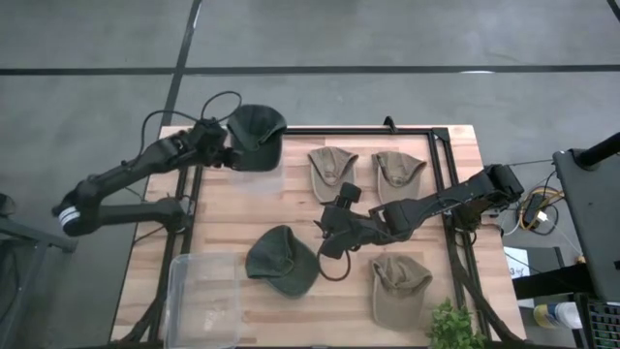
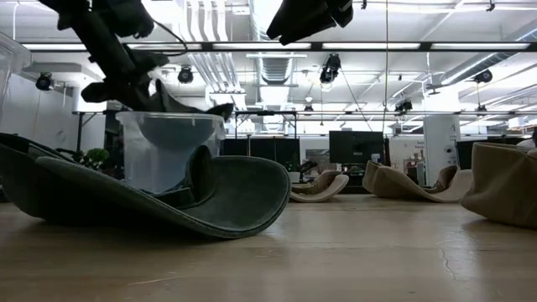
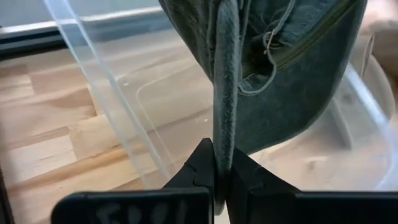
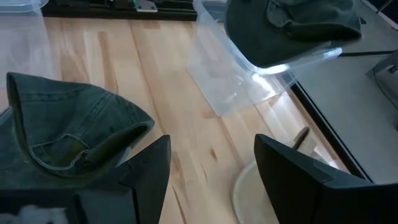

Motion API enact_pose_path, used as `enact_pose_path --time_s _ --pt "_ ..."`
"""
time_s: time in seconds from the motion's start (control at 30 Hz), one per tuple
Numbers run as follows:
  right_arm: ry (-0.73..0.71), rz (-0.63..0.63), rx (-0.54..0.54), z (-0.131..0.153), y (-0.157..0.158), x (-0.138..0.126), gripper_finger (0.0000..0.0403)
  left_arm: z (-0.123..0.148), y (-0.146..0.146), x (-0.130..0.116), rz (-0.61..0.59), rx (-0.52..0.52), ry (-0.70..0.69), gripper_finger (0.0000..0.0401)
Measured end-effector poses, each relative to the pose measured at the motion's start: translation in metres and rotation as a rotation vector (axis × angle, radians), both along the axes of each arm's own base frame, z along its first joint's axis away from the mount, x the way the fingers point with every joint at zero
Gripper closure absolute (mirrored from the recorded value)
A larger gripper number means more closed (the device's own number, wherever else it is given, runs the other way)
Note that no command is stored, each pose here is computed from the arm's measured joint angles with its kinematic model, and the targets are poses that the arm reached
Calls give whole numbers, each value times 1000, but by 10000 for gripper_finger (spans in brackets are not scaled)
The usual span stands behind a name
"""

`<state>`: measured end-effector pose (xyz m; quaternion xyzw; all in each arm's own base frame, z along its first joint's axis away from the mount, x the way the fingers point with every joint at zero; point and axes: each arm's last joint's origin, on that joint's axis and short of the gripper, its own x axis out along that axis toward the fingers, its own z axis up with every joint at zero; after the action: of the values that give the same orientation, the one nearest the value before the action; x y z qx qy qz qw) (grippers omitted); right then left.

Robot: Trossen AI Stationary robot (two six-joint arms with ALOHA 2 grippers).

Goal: Pick & Place hat
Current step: Put the right blue cap into the top transparent bin

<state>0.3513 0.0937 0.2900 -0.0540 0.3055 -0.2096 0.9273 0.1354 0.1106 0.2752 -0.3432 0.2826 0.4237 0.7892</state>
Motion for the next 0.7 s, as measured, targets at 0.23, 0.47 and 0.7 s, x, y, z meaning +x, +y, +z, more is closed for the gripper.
enact_pose_path --time_s 0.23,0.47,0.7 --pt "0 -2 1 0 0 0 177 -4 5 6 19 -35 12 374" --pt "15 -2 -3 -2 0 -1 177 -2 5 8 6 -51 -8 347" --pt "27 -3 -7 -5 -1 -2 177 16 0 5 -59 -29 -78 329"
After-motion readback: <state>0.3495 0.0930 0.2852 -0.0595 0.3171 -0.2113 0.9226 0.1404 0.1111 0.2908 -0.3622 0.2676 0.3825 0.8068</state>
